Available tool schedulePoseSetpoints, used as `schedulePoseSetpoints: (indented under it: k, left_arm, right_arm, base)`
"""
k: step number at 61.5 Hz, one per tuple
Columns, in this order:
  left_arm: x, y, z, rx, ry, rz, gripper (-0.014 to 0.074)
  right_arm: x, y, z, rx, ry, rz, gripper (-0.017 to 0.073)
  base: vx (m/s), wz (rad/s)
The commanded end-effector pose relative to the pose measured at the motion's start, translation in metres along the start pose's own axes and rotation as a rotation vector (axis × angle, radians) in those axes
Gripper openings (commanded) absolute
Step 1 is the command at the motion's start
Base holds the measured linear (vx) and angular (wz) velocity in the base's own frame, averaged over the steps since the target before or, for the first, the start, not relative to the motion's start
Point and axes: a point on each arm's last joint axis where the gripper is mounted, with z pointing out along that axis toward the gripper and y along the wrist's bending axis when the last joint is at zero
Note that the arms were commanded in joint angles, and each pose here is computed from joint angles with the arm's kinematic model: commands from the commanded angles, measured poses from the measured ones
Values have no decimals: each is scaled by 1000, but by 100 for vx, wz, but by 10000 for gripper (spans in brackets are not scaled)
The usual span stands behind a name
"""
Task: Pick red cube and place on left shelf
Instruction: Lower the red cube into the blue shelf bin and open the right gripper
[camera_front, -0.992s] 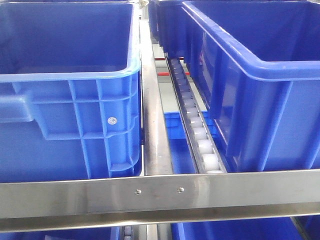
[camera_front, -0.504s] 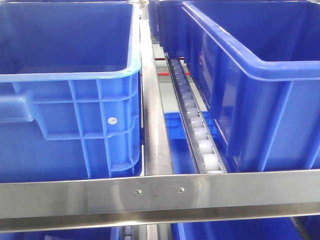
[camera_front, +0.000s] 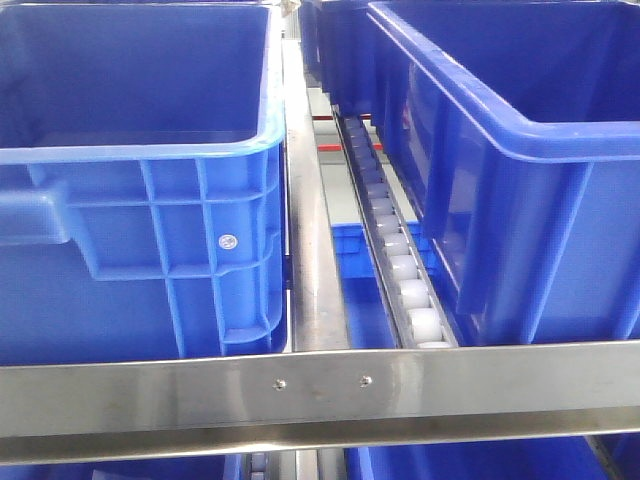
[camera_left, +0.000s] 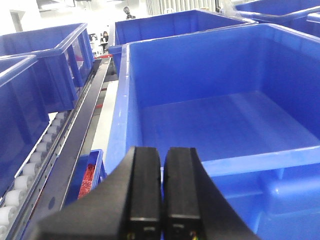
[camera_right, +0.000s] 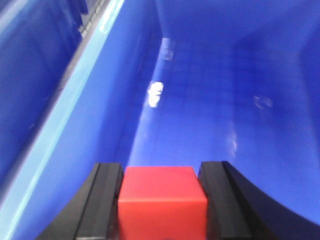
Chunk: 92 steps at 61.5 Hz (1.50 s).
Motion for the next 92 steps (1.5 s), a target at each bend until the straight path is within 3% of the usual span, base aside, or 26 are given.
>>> schedulePoseSetpoints:
  k: [1,7,11,20,23,48,55,66,69,92]
  left_arm:
    - [1,0,1,-11,-52,-9,106]
    - [1,0,1,-11,-52,-9,106]
    - [1,0,1,-11,-52,-9,106]
    - [1,0,1,-11,-52,-9,106]
    - [1,0,1,-11,-52,-9,106]
    - [1,0,1,-11,-52,-9,106]
    - [1,0,1,-11,-52,-9,106]
    - [1,0,1,-11,-52,-9,106]
    - [1,0,1,-11,-52,-9,106]
    - [1,0,1,-11,-52,-9,106]
  right_arm:
    - [-33,-11,13,42,-131,-4,59]
    - [-44,-26,39,92,-83,15,73]
    - [-47,-33,53,111,-50,24,155]
    - [-47,-40,72,124,-26,31,568]
    - [-46,-40,76,123,-25,30,647]
    - [-45,-39,61,125,-10,32,556]
    - [-43,-35,35,126,-57,29,428]
    - [-27,-28,-16,127,-174,22,36]
    - [-20,-26,-30,127,-215,20,71]
    - [15,-17,-91,131,-361,11,67]
  base:
    - [0,0]
    - [0,0]
    - [0,0]
    - [0,0]
    - [0,0]
    - [0,0]
    - [-1,7]
    - [-1,6]
    - [0,0]
    - [0,0]
